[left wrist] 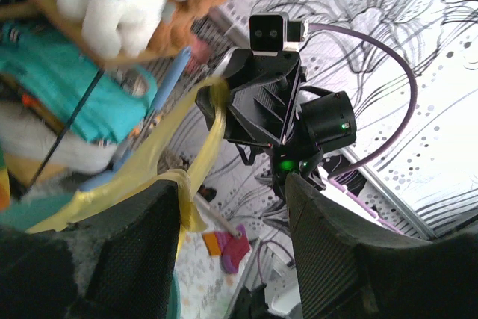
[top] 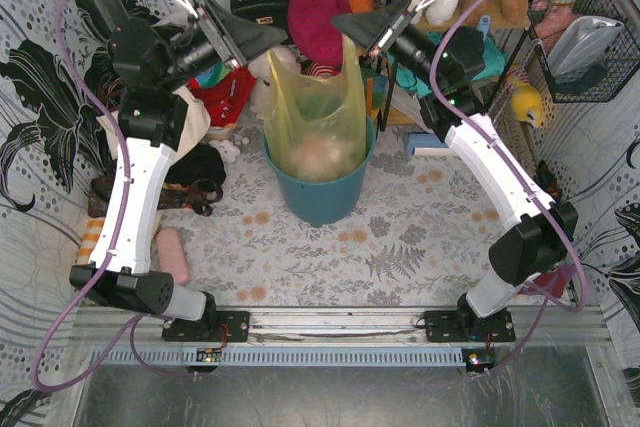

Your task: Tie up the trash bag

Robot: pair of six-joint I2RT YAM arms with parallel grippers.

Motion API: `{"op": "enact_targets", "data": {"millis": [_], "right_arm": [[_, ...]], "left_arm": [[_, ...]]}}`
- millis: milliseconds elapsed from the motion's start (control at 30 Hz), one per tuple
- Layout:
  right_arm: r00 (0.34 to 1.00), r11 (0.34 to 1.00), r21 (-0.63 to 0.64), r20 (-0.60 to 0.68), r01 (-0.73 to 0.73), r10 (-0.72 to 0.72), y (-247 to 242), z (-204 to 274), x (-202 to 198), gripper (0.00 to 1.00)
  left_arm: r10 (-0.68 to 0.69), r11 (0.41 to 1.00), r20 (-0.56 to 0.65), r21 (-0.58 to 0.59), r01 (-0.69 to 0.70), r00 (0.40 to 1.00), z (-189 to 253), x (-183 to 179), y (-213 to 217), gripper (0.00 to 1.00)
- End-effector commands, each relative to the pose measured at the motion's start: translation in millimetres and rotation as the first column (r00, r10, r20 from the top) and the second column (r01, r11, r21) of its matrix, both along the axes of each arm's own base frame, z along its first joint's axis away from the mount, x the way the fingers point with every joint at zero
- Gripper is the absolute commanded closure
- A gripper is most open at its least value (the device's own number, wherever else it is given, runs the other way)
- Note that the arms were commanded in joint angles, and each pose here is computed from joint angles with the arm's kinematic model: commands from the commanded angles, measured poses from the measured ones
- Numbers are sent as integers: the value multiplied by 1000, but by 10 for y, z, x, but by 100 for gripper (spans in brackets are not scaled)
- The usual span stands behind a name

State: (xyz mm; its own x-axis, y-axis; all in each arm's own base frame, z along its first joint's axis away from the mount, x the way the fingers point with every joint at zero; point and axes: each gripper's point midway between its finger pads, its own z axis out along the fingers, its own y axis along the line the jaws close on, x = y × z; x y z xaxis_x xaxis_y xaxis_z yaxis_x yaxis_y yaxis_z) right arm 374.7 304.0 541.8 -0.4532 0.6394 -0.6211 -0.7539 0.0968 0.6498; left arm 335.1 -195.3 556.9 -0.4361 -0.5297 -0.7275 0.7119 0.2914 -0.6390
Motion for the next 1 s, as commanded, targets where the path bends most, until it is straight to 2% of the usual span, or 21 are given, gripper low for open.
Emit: {"op": "enact_targets", "data": {"millis": [0, 133, 400, 533, 633, 833, 967], "right_arm": [[976, 997, 69, 216, -39, 23, -115, 849, -421, 71], [975, 996, 83, 220, -45, 26, -117, 832, -463, 71], [998, 998, 66, 66, 6, -10, -106, 112, -255, 71], [1000, 997, 78, 25, -8, 6, -72, -43, -188, 72], [999, 997, 73, 37, -12, 9, -56, 39, -175, 72], [982, 995, 93, 187, -37, 19, -92, 760, -364, 73], [981, 996, 84, 193, -34, 17, -102, 775, -386, 73]], "left_arm": [[2, 1000, 214, -6, -1, 977, 679, -318, 77, 37], [9, 1000, 232, -20, -4, 973, 705, -393, 98, 36], [20, 1000, 85, -21, -18, 996, 34, -186, 97, 36], [29, 999, 57, -42, -27, 998, -88, -140, 118, 36], [30, 999, 89, -47, -26, 996, 69, -153, 126, 36], [34, 999, 182, -32, -29, 983, 606, -233, 144, 37], [17, 999, 171, -32, -11, 985, 576, -262, 131, 36]]}}
